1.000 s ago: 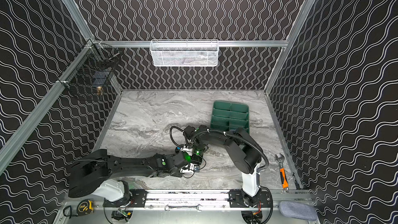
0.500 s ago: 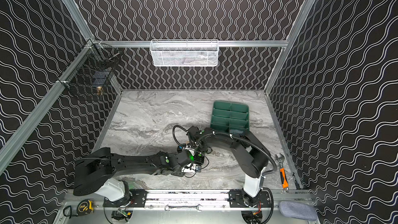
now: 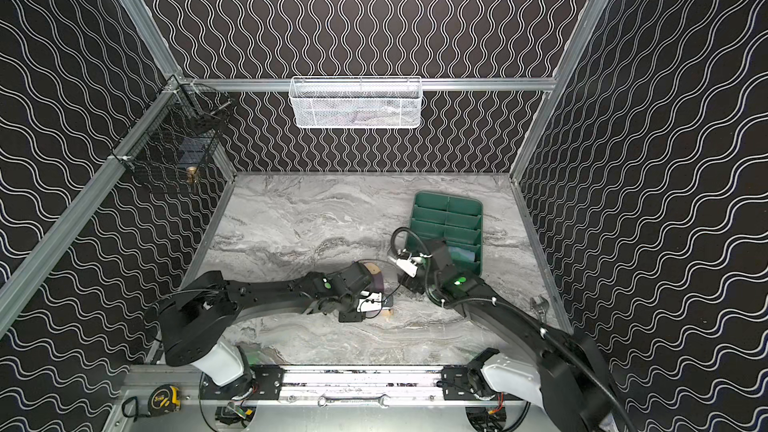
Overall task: Roll the socks
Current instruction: 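Regrip the roll with the left gripper while the right gripper lifts and returns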
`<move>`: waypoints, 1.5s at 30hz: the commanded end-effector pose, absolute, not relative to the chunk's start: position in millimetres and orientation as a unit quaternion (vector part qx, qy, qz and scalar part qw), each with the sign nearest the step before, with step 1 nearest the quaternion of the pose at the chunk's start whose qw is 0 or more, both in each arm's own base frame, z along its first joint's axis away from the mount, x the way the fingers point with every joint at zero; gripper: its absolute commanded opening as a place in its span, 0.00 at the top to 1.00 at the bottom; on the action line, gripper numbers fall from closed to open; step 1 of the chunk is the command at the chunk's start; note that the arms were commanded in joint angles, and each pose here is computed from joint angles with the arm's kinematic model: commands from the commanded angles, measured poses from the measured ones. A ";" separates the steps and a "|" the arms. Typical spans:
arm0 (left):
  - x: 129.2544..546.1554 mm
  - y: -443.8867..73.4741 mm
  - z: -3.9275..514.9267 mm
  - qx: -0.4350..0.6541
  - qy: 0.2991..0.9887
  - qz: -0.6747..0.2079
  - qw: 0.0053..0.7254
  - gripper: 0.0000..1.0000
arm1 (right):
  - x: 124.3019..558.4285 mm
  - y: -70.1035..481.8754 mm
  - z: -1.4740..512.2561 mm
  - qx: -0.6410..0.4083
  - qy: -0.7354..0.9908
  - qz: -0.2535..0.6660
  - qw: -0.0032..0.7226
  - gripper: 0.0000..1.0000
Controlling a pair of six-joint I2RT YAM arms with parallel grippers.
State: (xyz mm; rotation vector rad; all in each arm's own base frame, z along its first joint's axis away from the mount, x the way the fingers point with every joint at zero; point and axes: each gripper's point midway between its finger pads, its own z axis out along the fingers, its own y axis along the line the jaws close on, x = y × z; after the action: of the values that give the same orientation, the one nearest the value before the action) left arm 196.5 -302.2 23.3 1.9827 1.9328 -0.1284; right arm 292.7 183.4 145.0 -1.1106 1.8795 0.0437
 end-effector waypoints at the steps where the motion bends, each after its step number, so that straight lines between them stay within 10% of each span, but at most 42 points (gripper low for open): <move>1: 160.0 -264.8 3.3 0.705 0.703 -0.080 0.043 1.00 | 320.5 170.5 200.5 -0.355 0.750 -0.002 0.558 0.26; 11: 180.0 -240.3 -17.5 0.596 0.789 -0.079 -0.124 1.00 | 279.1 168.3 236.1 -0.449 0.670 -0.039 0.589 0.29; 19: 187.8 -232.6 -34.4 0.557 0.809 -0.114 -0.150 1.00 | 183.1 205.8 124.5 -0.742 0.455 -0.142 0.471 0.29; 33: 194.9 -230.4 -37.9 0.541 0.818 -0.125 -0.152 1.00 | 197.1 287.0 52.4 -0.801 0.412 -0.104 0.422 0.34; 45: 206.6 -236.2 -33.3 0.540 0.824 -0.118 -0.126 0.96 | 162.5 279.8 20.8 -0.837 0.448 -0.033 0.312 1.00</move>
State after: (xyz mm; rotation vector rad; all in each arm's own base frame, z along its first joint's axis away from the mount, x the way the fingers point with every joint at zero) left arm 172.1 -299.1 16.5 1.7273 2.6652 -1.1991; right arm 180.3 282.6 26.6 -2.1608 1.1233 -0.1907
